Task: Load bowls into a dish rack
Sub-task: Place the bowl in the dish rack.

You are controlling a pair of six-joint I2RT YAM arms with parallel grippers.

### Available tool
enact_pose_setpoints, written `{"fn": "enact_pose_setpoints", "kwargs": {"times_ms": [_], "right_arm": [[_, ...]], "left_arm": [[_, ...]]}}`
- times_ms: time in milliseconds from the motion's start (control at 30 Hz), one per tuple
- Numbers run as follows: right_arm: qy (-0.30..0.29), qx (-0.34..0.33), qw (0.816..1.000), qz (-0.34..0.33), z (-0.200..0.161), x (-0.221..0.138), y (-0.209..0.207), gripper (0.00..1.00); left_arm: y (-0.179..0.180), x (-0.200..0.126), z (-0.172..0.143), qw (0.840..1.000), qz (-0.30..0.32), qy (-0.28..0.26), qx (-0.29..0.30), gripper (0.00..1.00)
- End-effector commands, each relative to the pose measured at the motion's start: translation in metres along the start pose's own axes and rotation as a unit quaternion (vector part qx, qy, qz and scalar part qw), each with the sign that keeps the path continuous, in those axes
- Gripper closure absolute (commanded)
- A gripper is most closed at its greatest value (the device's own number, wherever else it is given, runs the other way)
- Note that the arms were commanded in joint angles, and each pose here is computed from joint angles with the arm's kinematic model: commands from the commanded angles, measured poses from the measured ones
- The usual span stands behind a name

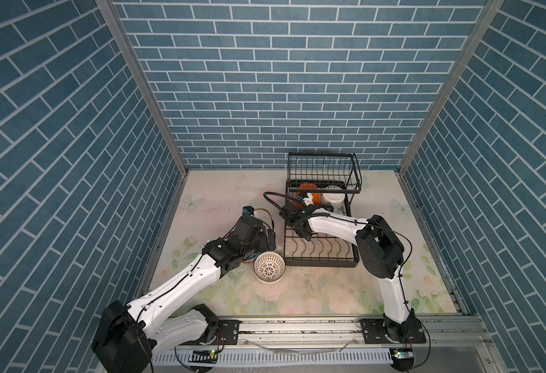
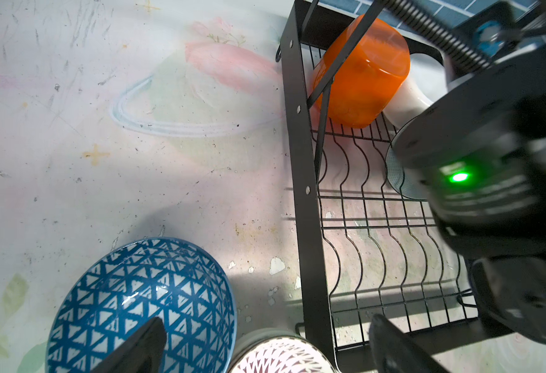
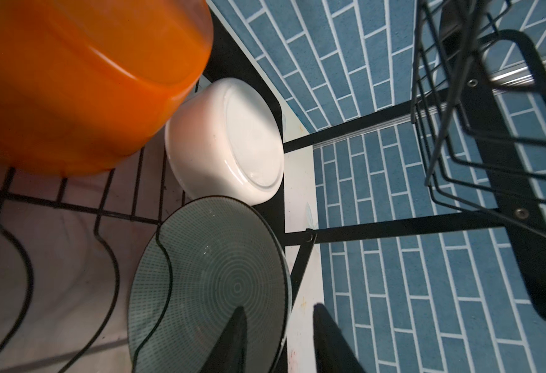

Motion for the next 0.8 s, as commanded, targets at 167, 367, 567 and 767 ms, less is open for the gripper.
{"fn": "enact_pose_setpoints", "kwargs": {"times_ms": [167,367,567,767], "right_arm": [[0.005,0.061,0.993,0.098,-0.001,-0.017,-0.016,0.6],[0.009,0.07,0.977,0.203,-0.011,-0.03,-0.007,0.6],[0.007,0.071,0.957,0.282,-0.019,-0.042,0.003,0.61],[0.017,0.069,0.936,0.344,-0.027,-0.053,0.01,0.62]], "left_arm": [[0.009,-0.003,-0.004,1.0,0.019,0.012,0.0,0.0],[0.012,-0.006,-0.003,0.999,0.031,0.019,0.001,0.0],[0.014,-0.009,-0.002,0.999,0.039,0.029,0.001,0.0],[0.015,-0.011,-0.006,0.997,0.052,0.057,0.003,0.0]]}}
Point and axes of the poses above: each gripper's point midway between its finger pads, its own x axis out along the fingers, its own y axis along the line the jaws close on, z = x × y, the point moved 4 cm from there along -x, back along the fingers, and after that the axes turned 11 degrees about x, right-handed, at the moved point
